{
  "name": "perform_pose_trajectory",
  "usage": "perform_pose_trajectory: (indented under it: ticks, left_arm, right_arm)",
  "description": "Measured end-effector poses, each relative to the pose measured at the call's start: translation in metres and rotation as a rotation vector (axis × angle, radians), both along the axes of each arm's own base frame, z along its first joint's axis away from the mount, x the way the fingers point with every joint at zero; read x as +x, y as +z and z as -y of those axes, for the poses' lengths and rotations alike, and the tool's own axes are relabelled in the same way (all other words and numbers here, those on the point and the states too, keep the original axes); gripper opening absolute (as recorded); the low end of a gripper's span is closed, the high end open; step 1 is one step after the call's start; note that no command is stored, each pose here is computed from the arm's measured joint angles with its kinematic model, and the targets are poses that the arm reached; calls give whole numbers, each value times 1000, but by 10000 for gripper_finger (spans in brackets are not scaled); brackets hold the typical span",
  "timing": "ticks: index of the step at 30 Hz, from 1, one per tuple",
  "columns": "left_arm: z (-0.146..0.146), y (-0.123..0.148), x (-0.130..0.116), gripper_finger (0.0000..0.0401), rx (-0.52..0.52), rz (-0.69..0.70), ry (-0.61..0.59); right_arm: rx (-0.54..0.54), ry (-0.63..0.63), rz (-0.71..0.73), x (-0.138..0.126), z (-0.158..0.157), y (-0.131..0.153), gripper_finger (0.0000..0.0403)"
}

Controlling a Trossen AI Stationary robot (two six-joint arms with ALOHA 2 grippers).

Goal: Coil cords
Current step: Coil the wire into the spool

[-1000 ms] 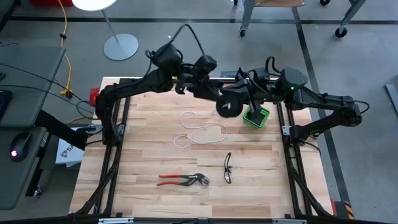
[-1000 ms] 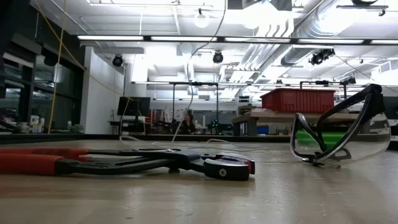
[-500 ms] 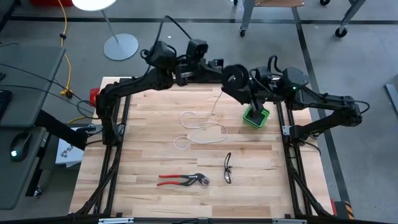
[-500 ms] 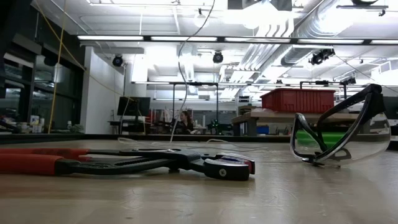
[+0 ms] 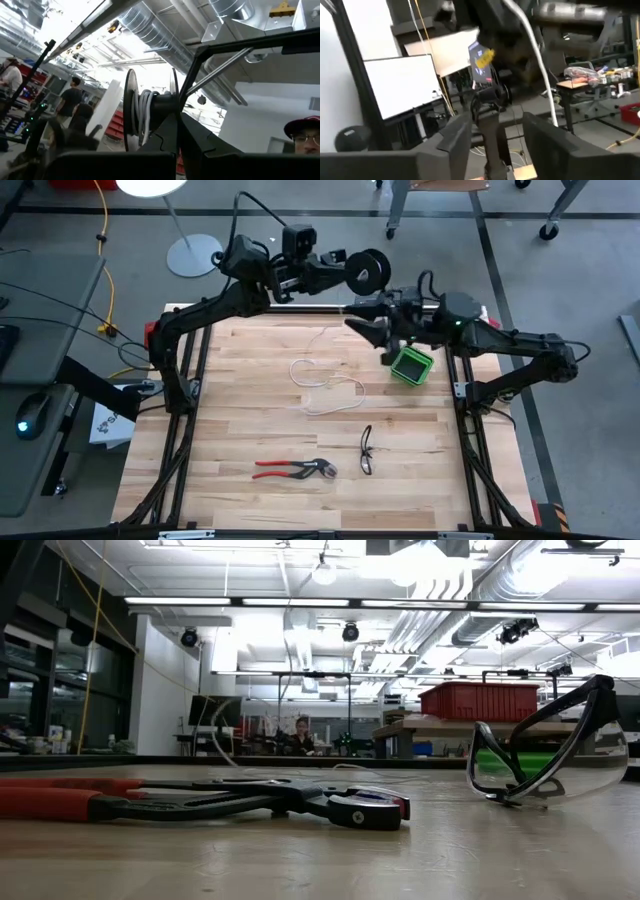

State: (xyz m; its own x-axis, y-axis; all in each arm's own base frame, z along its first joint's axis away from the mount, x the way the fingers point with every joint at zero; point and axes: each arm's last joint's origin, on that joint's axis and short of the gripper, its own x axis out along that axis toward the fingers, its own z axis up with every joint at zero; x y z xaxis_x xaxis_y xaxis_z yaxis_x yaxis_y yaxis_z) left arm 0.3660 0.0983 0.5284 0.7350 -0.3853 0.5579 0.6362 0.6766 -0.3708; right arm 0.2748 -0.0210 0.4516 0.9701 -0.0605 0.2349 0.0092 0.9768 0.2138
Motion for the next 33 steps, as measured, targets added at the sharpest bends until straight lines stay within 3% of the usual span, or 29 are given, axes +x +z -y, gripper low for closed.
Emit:
perform_pose_trajectory:
  ticks: [4, 11, 20, 24, 30, 33]
  left_arm:
    - [1, 1, 0, 0, -10, 7, 11]
    - [5, 1, 1, 0, -11, 6, 1]
    - [6, 1, 1, 0, -13, 4, -8]
    - [6, 1, 1, 0, -14, 5, -10]
    - [7, 1, 1, 0, -15, 7, -10]
    - [9, 1, 2, 0, -10, 15, 6]
  right_arm:
    - [-43, -36, -22, 10, 1, -7, 191]
    - [-138, -71, -69, 23, 3, -17, 193]
    - [-221, -93, -43, 20, -7, -12, 193]
    - [-274, -74, 39, 11, -18, -1, 193]
    - [-329, -264, 10, 0, -25, 6, 193]
    - [-310, -276, -18, 0, -23, 3, 193]
